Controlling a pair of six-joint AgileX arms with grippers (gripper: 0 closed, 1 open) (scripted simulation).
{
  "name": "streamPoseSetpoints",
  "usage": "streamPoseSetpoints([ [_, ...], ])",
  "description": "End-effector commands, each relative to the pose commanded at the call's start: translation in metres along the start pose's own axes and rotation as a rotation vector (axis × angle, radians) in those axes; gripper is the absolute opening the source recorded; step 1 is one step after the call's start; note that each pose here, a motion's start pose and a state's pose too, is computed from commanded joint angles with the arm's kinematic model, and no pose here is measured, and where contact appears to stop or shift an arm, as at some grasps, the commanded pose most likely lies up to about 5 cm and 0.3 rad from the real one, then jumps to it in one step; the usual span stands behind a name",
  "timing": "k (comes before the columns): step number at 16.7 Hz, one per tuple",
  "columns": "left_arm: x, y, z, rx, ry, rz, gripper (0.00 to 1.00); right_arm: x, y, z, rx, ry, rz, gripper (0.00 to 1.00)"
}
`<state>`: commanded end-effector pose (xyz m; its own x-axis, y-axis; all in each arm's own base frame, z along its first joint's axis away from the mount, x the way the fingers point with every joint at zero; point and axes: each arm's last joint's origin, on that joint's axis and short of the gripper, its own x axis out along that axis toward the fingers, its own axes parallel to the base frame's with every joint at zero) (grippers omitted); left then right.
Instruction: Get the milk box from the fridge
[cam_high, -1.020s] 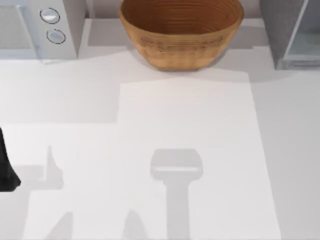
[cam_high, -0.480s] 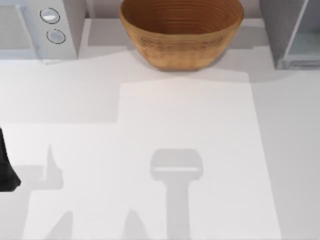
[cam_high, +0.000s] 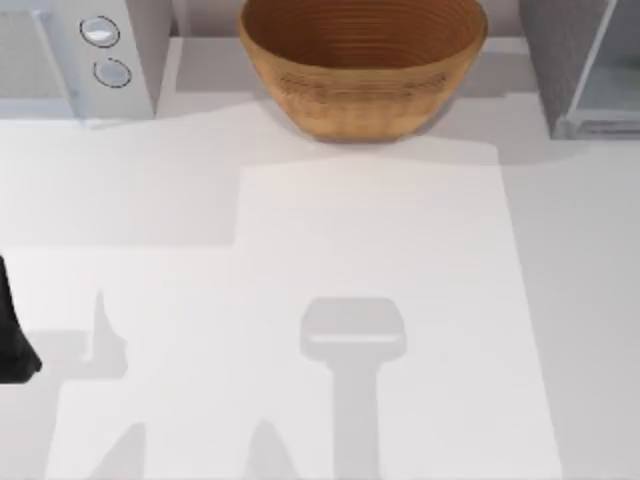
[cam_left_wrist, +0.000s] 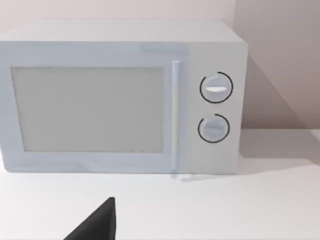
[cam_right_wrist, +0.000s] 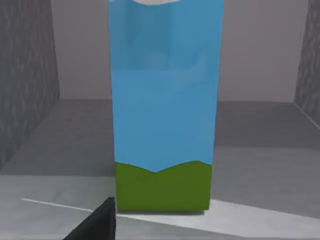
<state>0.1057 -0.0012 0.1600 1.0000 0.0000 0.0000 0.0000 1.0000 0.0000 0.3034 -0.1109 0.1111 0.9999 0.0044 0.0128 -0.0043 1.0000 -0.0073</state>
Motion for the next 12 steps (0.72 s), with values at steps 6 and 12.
streamPoseSetpoints([
  [6, 0.000, 0.000, 0.000, 0.000, 0.000, 0.000, 1.00, 0.100, 0.019, 0.006, 0.003, 0.002, -0.011, 1.00],
  [12, 0.000, 0.000, 0.000, 0.000, 0.000, 0.000, 1.00, 0.119, 0.029, 0.006, 0.006, 0.018, -0.014, 1.00],
])
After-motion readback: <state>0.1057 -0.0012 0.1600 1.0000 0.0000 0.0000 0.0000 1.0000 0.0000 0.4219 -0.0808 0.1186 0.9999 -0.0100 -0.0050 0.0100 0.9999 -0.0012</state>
